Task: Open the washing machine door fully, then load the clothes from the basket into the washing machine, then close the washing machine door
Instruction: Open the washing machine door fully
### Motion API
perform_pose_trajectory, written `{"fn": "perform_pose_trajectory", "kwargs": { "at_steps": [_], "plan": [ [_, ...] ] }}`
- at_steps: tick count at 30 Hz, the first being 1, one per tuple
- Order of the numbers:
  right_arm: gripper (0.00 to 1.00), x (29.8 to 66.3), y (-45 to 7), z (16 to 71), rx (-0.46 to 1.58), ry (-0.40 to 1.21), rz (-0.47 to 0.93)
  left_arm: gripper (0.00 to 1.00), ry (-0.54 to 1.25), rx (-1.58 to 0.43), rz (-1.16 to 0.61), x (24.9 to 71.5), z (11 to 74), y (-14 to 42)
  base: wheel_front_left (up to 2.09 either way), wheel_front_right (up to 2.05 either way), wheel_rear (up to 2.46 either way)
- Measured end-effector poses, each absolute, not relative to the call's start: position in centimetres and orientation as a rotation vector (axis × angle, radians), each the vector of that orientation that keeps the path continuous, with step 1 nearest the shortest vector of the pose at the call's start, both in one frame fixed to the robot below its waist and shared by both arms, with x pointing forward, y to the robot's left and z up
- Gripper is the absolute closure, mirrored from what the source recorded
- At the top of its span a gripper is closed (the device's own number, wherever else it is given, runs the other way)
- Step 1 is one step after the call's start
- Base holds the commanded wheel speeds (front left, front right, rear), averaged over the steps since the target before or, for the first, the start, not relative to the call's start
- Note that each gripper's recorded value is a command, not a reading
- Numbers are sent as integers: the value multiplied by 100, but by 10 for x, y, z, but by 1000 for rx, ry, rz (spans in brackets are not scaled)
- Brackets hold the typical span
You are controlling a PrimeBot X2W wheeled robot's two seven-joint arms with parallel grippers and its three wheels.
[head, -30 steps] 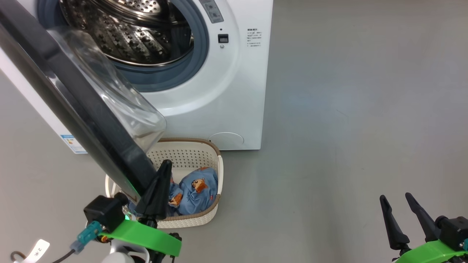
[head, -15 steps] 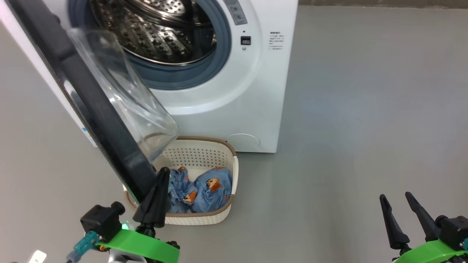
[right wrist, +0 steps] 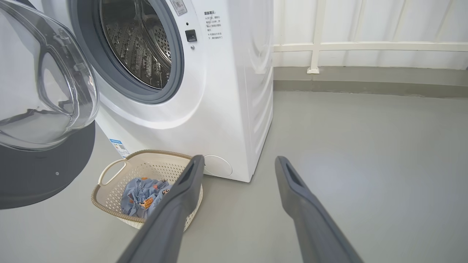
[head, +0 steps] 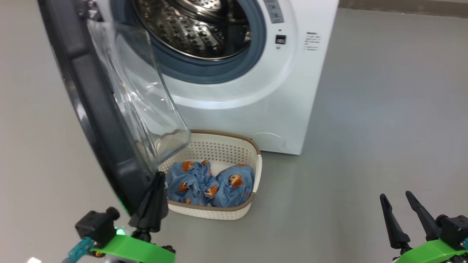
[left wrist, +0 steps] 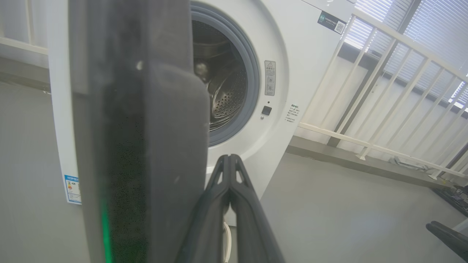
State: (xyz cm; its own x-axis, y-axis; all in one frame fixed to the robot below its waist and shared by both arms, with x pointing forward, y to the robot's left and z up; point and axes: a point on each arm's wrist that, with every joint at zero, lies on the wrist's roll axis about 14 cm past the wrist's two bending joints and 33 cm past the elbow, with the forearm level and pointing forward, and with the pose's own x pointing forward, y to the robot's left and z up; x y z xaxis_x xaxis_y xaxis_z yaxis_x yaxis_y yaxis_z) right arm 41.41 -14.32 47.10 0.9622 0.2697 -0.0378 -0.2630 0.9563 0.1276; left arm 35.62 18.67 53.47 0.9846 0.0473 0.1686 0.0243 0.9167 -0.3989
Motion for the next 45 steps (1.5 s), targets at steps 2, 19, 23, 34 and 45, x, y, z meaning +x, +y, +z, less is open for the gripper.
{"fn": "perform_pose_trajectory", "kwargs": {
  "at_steps": [2,19,23,34,45],
  "plan": [
    [0,416,-137,471,123,56,287,100,-174,-408,50,351,532,198,0,0,0],
    [0,427,-105,466,128,71,371,100,-194,-361,323,316,525,277,0,0,0],
    [0,427,-104,464,129,75,373,100,-191,-334,370,310,524,294,0,0,0],
    [0,431,-106,458,114,87,372,100,-205,-252,510,302,531,347,0,0,0],
    [0,444,-104,453,112,90,382,100,-185,-220,623,304,526,388,0,0,0]
  ]
}}
